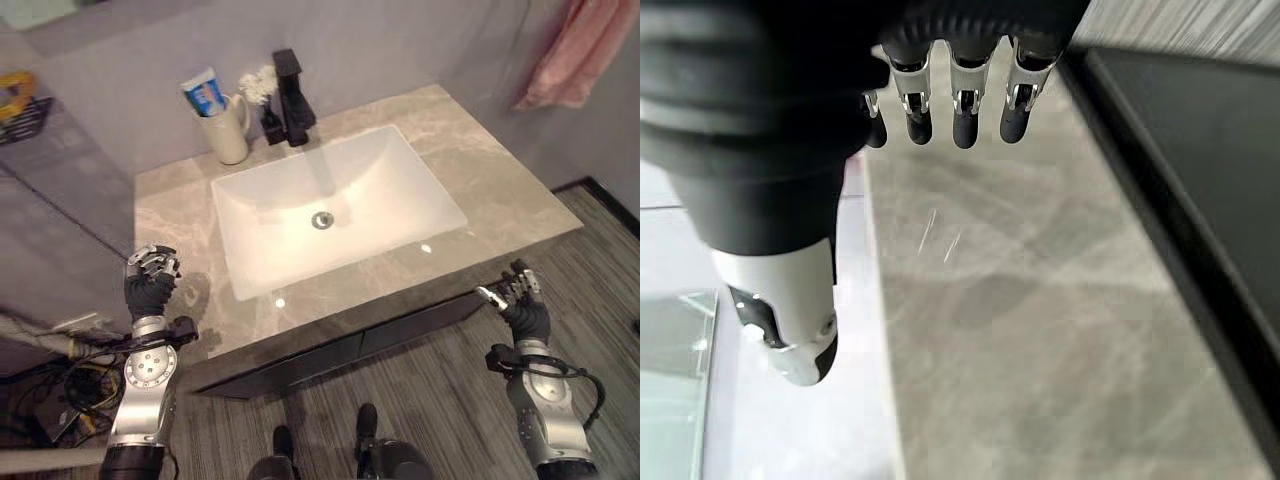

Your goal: Put brush and paste in cup on sink, flatten towel.

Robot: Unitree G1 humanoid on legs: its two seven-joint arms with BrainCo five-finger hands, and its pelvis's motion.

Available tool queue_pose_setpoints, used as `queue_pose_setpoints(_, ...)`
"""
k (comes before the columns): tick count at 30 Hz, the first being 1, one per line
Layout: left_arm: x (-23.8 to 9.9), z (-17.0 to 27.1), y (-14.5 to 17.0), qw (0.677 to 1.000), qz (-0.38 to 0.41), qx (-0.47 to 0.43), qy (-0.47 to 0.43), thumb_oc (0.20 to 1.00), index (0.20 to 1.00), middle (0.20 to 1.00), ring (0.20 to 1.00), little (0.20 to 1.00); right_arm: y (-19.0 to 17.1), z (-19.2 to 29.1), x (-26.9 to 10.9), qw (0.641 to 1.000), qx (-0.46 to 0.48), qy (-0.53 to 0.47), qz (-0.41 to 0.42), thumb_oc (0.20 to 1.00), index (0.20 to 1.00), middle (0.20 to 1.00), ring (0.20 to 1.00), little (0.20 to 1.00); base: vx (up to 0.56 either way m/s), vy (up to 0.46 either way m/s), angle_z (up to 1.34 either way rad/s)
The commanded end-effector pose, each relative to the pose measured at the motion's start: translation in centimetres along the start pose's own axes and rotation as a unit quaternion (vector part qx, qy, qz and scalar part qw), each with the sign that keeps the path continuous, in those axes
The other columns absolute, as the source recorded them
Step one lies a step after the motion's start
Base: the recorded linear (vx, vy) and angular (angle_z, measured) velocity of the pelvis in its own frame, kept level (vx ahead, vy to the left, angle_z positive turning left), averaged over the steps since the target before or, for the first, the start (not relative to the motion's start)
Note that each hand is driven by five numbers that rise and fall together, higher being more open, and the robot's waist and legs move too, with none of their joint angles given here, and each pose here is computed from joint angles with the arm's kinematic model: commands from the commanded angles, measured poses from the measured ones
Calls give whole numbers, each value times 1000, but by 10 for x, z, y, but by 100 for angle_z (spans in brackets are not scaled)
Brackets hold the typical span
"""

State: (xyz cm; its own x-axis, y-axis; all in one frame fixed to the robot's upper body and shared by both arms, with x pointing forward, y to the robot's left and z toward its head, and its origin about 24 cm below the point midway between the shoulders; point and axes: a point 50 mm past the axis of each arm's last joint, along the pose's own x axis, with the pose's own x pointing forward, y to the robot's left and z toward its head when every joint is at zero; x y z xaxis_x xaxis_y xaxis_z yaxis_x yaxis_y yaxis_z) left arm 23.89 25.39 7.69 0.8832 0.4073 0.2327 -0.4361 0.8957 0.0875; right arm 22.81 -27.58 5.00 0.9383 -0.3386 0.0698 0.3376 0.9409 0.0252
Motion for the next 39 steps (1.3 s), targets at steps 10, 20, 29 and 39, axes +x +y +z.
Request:
queue_pose_setpoints(10,-17,34,-5,989,-56,73,-115,200,200,200,200,200,-22,13,-2,997,-19,-44,-59,1000,1000,1000,1000,1000,-361,-63,-16)
queue_pose_setpoints(20,-24,12,9,995,-39,72,-55,200,200,200,200,200,-15,29,5,994,-20,-79,-76,1000,1000,1000,1000,1000,-276,-279,-43)
queue_pose_setpoints(29,-18,12,16,998,-13,33,-42,200,200,200,200,200,21,41,18,995,-30,-93,13,1000,1000,1000,1000,1000,66,-614,-81)
queue_pose_setpoints(39,-18,-2,-1,996,-44,-71,7,200,200,200,200,200,68,69,40,984,-26,-147,95,1000,1000,1000,1000,1000,196,-366,-57)
